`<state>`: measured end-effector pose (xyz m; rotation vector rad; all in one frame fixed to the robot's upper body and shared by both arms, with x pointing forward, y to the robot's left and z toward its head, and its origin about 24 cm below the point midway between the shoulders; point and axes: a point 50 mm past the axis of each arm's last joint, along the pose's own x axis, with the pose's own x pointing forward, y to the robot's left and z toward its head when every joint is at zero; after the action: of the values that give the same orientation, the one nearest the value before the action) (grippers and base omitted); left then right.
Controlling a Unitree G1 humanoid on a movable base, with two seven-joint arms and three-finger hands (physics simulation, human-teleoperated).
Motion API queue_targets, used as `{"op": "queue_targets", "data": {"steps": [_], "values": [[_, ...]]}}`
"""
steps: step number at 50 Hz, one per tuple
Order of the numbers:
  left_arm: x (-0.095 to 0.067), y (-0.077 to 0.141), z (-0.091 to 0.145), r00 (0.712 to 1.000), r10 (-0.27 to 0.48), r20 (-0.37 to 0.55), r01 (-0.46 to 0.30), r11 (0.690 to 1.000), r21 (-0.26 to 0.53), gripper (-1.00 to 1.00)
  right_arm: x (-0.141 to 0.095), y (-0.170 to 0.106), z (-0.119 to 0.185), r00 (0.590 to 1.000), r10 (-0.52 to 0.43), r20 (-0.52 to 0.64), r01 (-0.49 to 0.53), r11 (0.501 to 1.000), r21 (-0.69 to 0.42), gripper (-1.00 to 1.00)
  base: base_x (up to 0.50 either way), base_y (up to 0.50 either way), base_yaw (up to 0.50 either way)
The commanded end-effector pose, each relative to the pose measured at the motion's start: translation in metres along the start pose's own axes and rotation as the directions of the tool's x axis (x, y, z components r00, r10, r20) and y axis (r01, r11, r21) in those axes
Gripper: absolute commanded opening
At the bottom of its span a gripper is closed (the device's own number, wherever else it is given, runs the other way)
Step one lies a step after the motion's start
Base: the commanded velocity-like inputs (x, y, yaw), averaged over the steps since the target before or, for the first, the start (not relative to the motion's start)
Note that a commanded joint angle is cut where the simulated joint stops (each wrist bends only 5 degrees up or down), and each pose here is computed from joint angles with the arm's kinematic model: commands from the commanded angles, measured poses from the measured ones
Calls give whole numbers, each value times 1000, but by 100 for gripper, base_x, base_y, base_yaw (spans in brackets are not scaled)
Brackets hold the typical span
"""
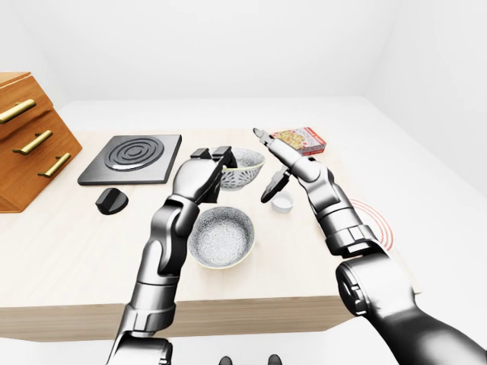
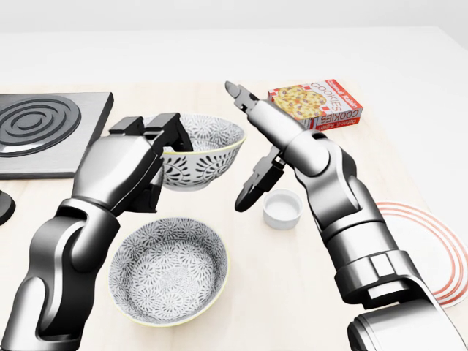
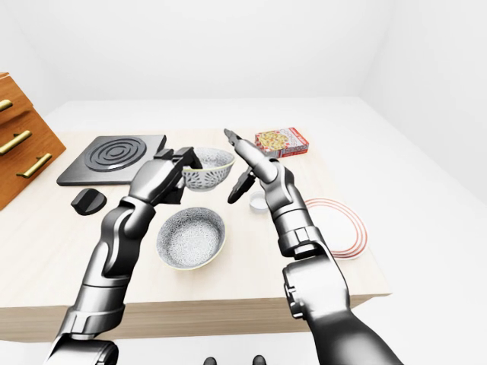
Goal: Pick the akita bowl from table center and place it on the plate.
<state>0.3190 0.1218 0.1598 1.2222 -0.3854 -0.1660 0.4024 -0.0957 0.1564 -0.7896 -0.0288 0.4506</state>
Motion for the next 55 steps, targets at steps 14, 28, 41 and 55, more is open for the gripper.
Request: {"op": "queue_targets", "data": {"steps": [14, 28, 41, 55], "values": [[-5, 6, 14, 1000, 19, 23, -20, 998, 53, -100, 0, 3, 0, 1000, 13, 1, -13, 1000, -7, 86, 0, 0, 0], [-4, 12, 12, 999, 32, 24, -33, 998, 57, -100, -1, 1, -3, 1000, 6, -7, -6, 1000, -8, -100, 0, 0, 0], [-5, 13, 13, 999, 37, 26, -39, 998, 58, -100, -1, 2, -4, 1000, 1, -9, -1, 1000, -8, -100, 0, 0, 0], [-5, 14, 11, 999, 39, 22, -40, 997, 60, -99, -1, 1, -2, 1000, 3, -3, -3, 1000, -7, -100, 0, 0, 0]]}}
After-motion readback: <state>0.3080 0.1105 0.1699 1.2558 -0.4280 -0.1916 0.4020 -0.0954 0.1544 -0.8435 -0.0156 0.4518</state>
